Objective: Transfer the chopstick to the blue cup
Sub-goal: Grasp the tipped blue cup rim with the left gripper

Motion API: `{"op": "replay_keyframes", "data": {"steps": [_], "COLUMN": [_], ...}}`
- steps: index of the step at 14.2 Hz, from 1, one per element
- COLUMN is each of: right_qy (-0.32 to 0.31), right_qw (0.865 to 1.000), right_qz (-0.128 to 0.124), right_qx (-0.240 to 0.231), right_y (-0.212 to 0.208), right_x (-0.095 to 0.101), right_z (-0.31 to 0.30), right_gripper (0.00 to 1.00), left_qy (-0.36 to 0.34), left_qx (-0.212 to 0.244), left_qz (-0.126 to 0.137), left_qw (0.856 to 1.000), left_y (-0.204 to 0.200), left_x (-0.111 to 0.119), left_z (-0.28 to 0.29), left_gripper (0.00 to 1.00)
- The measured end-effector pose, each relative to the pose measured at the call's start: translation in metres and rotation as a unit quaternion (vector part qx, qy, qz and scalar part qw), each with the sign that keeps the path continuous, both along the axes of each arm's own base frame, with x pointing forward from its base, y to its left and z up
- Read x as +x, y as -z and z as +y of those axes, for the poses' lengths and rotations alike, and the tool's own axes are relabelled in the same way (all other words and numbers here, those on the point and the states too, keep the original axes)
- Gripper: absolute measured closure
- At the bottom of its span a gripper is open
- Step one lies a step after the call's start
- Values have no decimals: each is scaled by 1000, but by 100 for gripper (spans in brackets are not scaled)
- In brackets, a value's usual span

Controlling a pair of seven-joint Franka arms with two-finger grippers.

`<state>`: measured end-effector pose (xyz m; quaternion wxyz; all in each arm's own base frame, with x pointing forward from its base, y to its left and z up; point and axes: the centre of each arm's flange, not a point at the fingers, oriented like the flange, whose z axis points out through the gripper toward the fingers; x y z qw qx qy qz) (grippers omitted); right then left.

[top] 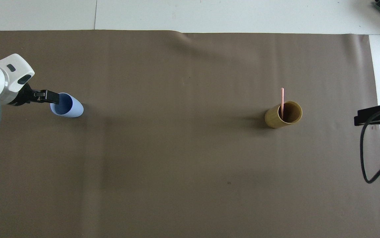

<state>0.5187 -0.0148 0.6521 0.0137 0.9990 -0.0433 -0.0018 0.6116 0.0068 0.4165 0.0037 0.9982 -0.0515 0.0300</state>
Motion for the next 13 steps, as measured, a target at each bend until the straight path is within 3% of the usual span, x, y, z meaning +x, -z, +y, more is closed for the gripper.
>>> {"op": "replay_keyframes", "data": {"steps": [3,10,11,13], "right_qy": [0,0,0,0], "right_qw": [1000,1000,1000,1000], "right_qz": [0,0,0,0], "right_qx": [0,0,0,0], "right_y": [0,0,0,0], "right_x": [0,0,0,0], "right_z": [0,0,0,0], "right_gripper": [0,0,0,0], "left_qy": [0,-47,-51,-57], "left_qx": [0,-20,-22,-25], "left_qz": [-9,-15,-15,-18], "left_qw": [1000,999,998,998], "left_y": [26,45,45,40], "left_x": [-4,0,0,1], "left_z": [-1,-1,-2,-7], "left_gripper": [6,88,95,95]}}
